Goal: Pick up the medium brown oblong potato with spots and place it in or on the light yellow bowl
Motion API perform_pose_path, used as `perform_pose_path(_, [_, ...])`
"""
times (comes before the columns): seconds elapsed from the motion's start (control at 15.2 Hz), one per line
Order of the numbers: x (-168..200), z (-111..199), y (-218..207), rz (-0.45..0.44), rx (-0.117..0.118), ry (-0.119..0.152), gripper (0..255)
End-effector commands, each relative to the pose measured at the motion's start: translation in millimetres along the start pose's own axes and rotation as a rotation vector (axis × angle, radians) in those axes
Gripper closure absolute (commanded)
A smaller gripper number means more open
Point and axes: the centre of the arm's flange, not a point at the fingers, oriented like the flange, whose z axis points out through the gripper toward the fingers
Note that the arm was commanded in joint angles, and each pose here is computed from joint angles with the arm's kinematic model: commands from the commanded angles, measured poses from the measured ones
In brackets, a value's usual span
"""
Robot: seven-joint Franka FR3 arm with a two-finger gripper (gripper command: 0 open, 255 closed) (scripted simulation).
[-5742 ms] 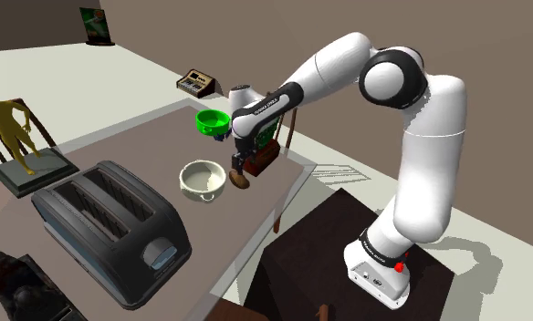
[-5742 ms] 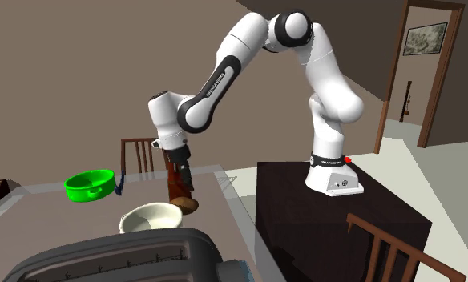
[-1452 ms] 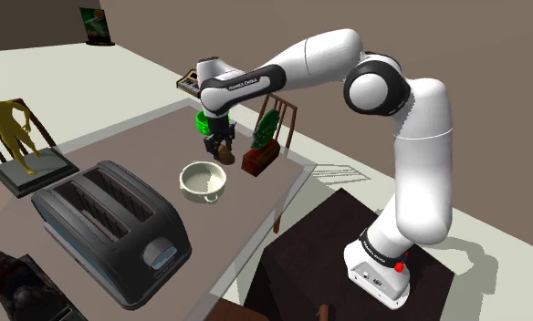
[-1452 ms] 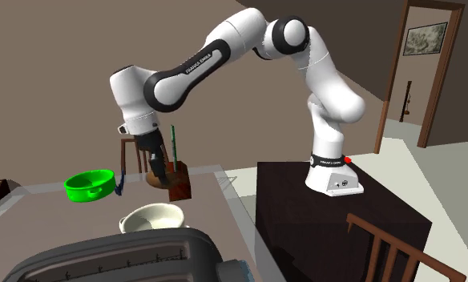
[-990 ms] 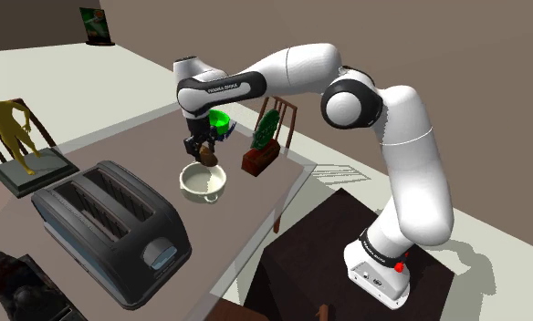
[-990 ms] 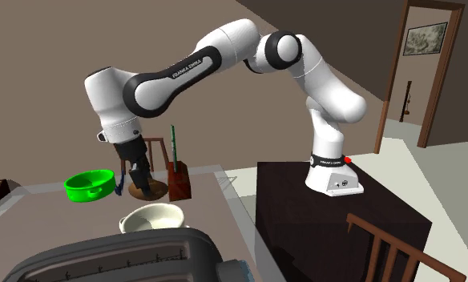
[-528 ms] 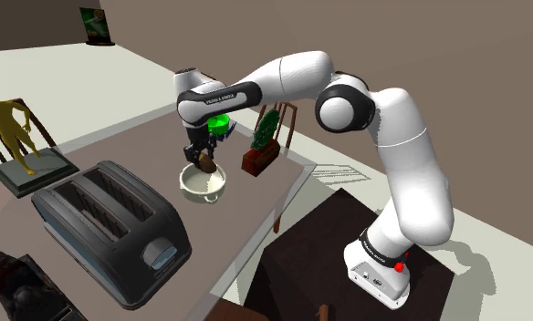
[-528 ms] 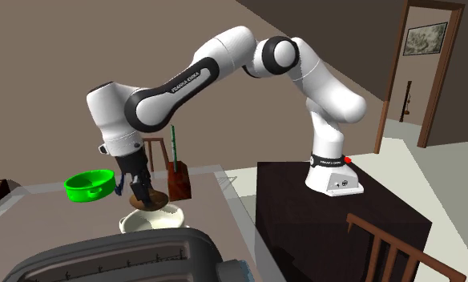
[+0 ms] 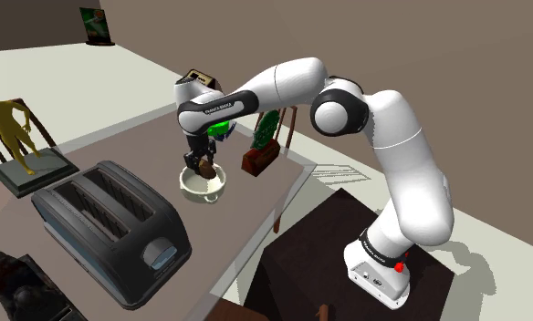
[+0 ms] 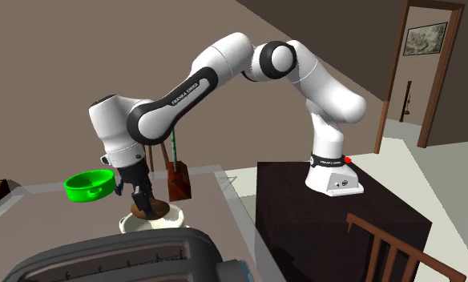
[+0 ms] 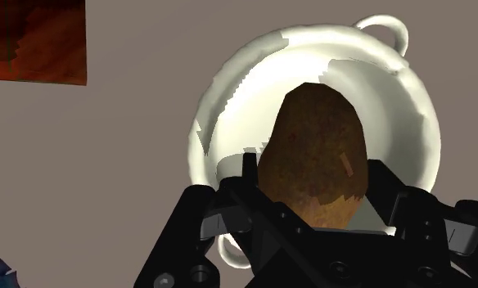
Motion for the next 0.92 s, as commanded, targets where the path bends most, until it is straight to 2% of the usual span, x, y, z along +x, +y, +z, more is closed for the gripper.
perform_pose_path(0.0, [0.2, 0.5, 0.1, 0.0, 0.0, 0.0, 255])
perform_pose_path(0.2, [0.2, 0.5, 0.1, 0.0, 0.0, 0.0, 255])
perform_pose_path(0.26, [0.2, 0.5, 0.1, 0.0, 0.0, 0.0, 0])
perform_pose_path(0.59, [0.2, 0.5, 0.1, 0.0, 0.0, 0.0, 0])
perform_pose_path(0.86, [0.1, -49.5, 0.1, 0.0, 0.0, 0.0, 0])
